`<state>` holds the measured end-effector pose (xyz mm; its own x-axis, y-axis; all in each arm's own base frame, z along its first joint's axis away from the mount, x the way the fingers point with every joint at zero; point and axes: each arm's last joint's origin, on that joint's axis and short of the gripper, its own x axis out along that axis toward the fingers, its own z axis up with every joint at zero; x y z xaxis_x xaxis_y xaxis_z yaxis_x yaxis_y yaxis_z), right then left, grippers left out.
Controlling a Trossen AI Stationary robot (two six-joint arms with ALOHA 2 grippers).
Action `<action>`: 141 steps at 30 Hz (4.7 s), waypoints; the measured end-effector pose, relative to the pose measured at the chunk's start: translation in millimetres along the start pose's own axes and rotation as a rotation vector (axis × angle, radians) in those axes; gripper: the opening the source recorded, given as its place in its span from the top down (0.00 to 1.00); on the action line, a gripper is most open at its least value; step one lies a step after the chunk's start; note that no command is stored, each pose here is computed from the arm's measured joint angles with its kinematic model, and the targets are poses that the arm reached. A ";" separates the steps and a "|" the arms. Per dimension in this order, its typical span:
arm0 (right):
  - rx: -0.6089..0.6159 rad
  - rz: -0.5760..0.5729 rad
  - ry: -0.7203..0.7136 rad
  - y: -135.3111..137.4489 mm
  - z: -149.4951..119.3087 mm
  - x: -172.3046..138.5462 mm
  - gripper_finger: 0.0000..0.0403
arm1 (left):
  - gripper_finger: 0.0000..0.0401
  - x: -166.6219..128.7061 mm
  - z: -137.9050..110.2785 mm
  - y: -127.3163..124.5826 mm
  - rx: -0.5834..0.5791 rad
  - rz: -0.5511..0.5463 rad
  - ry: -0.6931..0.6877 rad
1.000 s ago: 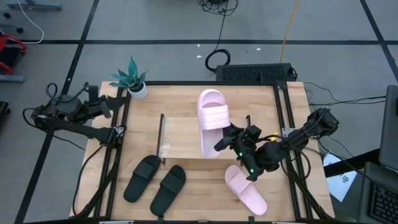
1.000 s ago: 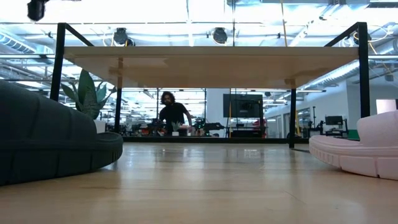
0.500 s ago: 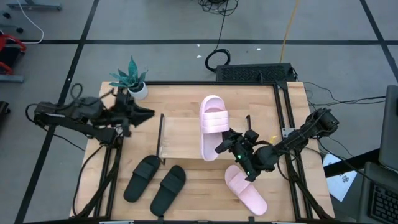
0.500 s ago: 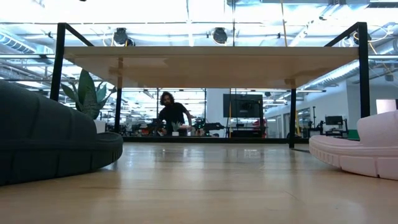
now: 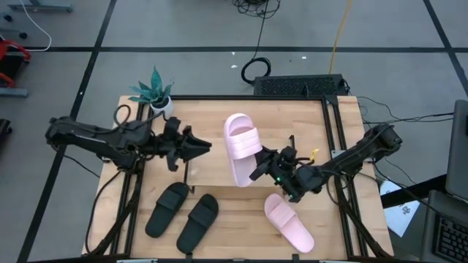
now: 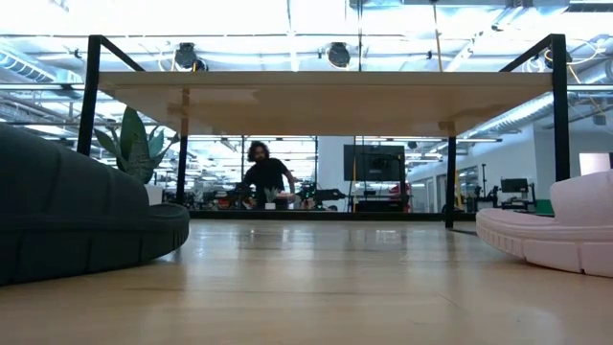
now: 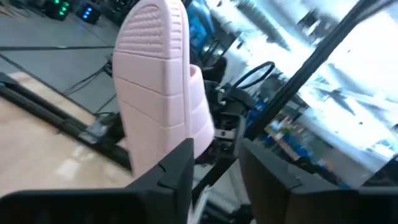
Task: Pick and place slides into the shelf
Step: Put the right pink slipper on the shelf
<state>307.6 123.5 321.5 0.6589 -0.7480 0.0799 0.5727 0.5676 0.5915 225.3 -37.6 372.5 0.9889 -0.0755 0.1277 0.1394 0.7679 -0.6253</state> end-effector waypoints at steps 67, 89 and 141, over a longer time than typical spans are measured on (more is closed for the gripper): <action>-0.027 0.097 0.022 -48.7 63.7 92.1 1.00 | 0.42 44.3 -15.5 52.7 -0.156 0.312 -0.144; -0.008 0.075 0.032 -47.7 50.6 104.3 1.00 | 0.42 58.5 -20.4 58.4 -0.205 0.268 -0.198; -0.493 0.152 0.099 -30.8 120.1 88.3 0.70 | 0.87 21.7 -24.8 23.9 -0.367 0.156 0.117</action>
<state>289.6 -1.3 406.7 0.7818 -0.6219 0.0449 0.6127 0.7796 0.1296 251.4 -36.7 341.2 0.9958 -0.0645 -0.0657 -0.0247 0.4996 -0.8659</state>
